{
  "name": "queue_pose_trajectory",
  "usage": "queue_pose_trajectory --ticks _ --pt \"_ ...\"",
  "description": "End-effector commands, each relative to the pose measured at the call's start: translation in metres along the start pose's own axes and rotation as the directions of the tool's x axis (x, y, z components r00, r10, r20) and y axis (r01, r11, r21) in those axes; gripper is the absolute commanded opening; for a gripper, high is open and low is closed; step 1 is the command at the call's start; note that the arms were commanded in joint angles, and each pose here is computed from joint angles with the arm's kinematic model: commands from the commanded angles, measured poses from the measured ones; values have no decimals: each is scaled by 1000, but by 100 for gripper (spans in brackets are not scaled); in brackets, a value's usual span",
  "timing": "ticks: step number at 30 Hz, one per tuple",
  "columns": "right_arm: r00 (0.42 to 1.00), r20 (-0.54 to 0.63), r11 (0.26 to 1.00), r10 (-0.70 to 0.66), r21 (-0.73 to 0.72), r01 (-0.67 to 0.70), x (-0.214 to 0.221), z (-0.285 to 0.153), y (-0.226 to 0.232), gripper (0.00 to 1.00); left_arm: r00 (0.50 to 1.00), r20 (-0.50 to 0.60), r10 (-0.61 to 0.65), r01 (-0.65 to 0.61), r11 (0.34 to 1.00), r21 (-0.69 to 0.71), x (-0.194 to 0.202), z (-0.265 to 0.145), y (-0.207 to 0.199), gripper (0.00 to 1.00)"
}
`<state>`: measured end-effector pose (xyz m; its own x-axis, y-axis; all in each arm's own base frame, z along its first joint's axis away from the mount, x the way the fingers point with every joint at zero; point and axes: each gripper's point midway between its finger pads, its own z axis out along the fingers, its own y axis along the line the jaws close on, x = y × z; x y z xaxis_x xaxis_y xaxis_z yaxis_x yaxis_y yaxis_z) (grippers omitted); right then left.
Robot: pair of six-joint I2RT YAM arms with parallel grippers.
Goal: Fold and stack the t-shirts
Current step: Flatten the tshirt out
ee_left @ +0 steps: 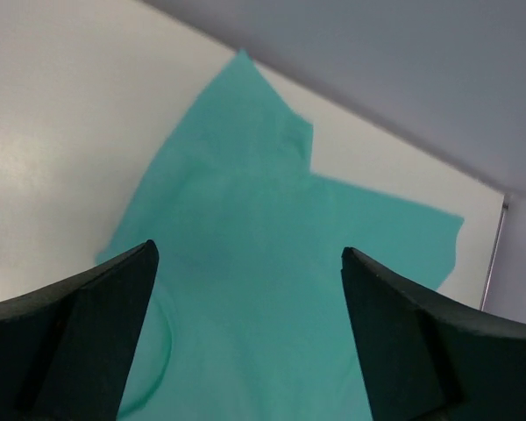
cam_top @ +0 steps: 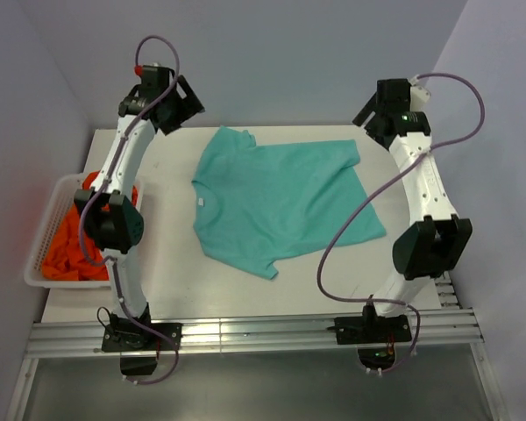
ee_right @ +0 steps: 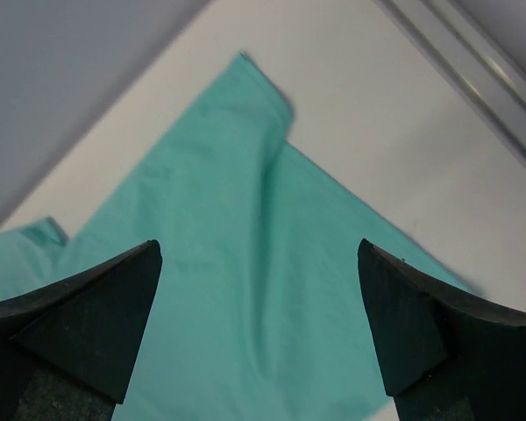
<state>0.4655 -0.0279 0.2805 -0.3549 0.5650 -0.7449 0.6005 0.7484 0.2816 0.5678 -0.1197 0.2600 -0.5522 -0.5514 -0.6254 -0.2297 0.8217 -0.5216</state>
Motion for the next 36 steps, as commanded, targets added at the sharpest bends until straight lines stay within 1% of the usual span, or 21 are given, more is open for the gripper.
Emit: queue_pose_trajectory --ticks 1,2,4,5,7,8,12,13,15,16,18,19,22,24,26,29,31,32,33,34,36 --pt "998 -56 1000 8 -11 -9 28 -27 -24 100 996 -76 44 -46 999 -25 56 -49 -9 89" --pt "996 -88 1000 -2 -2 2 40 -32 -32 100 984 -155 90 -98 994 -49 98 -44 4 88" --pt "986 -165 999 -28 10 30 72 -45 -56 100 968 -195 157 -160 987 2 133 -68 -6 88" --pt "983 -178 999 -35 17 39 80 -50 -64 100 949 -262 172 -186 982 -28 163 -70 12 88" --pt "977 -207 999 -48 -6 48 101 -66 -81 100 932 -307 190 -204 979 -13 186 -91 19 87" --pt "971 -231 998 -55 -17 52 110 -72 -85 100 905 -377 195 -216 976 -14 214 -97 33 87" --pt "948 -314 998 -56 -30 49 143 -92 -105 98 864 -461 201 -212 977 30 255 -124 51 87" --pt "937 -344 998 -62 -29 55 157 -93 -112 91 848 -491 197 -219 976 13 264 -126 59 86" --pt "916 -395 997 -72 -57 53 175 -92 -112 83 825 -531 191 -237 971 -18 283 -122 78 86" --pt "899 -431 997 -76 -47 61 189 -84 -116 72 825 -531 193 -236 972 -13 286 -118 79 84" --pt "873 -482 997 -75 -47 60 204 -77 -115 60 805 -562 193 -245 969 -19 300 -107 87 82" --pt "855 -513 997 -74 -26 71 213 -68 -117 50 801 -566 193 -249 968 -22 301 -103 88 81" --pt "844 -530 997 -76 -13 82 220 -46 -112 30 785 -583 211 -280 959 -30 304 -84 88 79" --pt "842 -534 997 -75 -10 82 222 -34 -108 29 766 -604 218 -299 954 -35 309 -69 89 79" --pt "832 -549 995 -77 15 102 227 -18 -108 24 761 -608 225 -306 952 -31 310 -60 87 74" --pt "814 -576 993 -78 26 113 237 -4 -109 9 748 -626 221 -311 950 -37 316 -47 88 53" --pt "797 -600 991 -70 47 122 249 3 -116 3 731 -649 210 -330 942 -66 323 -39 97 30" --pt "783 -619 994 -63 31 105 255 4 -114 2 728 -652 212 -347 934 -84 323 -32 102 20" --pt "775 -630 994 -60 34 105 260 5 -116 0 725 -656 211 -356 930 -94 324 -30 105 18" --pt "757 -651 993 -54 48 112 270 5 -122 0 722 -661 207 -364 925 -109 324 -28 109 8" --pt "752 -657 993 -41 57 104 277 6 -126 0 715 -667 210 -386 914 -126 324 -21 117 4"
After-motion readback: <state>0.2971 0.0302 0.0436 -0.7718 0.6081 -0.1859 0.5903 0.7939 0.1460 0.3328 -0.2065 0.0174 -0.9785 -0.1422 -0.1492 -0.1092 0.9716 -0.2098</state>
